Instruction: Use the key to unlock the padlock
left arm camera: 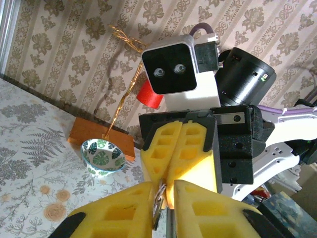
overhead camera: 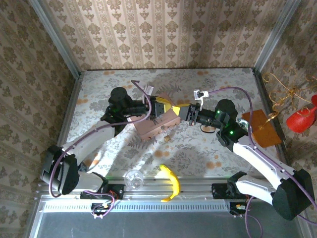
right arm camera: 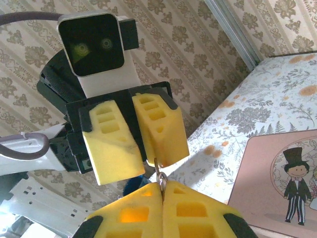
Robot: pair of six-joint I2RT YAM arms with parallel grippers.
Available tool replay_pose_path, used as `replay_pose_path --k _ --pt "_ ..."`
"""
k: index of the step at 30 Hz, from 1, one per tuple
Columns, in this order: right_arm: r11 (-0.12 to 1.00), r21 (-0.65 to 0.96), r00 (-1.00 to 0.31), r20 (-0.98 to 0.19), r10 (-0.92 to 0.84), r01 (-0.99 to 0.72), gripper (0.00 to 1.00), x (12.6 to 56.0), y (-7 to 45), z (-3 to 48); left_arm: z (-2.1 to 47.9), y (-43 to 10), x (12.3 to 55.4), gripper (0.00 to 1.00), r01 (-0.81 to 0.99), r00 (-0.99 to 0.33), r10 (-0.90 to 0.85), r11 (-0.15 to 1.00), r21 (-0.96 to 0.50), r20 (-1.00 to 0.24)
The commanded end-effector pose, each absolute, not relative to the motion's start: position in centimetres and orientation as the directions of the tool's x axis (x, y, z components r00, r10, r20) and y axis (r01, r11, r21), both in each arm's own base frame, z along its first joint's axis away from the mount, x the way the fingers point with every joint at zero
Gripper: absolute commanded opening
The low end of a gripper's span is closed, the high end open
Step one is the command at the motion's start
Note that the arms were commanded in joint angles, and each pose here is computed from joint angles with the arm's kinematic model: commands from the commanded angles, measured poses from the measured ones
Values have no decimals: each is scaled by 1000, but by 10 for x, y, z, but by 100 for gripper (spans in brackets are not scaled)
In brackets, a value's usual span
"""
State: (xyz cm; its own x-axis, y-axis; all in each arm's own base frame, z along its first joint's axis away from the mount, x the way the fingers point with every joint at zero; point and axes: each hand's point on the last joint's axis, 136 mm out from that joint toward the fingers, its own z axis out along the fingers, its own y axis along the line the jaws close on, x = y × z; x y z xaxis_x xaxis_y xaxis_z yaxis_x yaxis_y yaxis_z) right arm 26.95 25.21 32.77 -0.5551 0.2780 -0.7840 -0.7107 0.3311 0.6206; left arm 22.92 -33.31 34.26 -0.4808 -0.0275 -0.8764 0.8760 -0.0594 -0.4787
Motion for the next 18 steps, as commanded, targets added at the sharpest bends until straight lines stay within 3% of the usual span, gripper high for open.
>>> replay_pose_path --k 1,5,12,18 --pt "303 589 -516 -805 292 -749 0 267 255 346 355 -333 226 19 892 -446 -41 -95 -441 -894" --pt "306 588 -513 -806 294 -749 0 267 254 347 351 -331 230 30 886 -461 -41 -79 -457 -886" --pt "310 585 -506 -808 301 -750 0 267 253 349 346 -328 232 21 878 -476 -36 -69 -473 -878" --pt "312 587 -508 -807 302 -747 0 268 254 348 343 -329 232 22 875 -481 -29 -69 -478 -876"
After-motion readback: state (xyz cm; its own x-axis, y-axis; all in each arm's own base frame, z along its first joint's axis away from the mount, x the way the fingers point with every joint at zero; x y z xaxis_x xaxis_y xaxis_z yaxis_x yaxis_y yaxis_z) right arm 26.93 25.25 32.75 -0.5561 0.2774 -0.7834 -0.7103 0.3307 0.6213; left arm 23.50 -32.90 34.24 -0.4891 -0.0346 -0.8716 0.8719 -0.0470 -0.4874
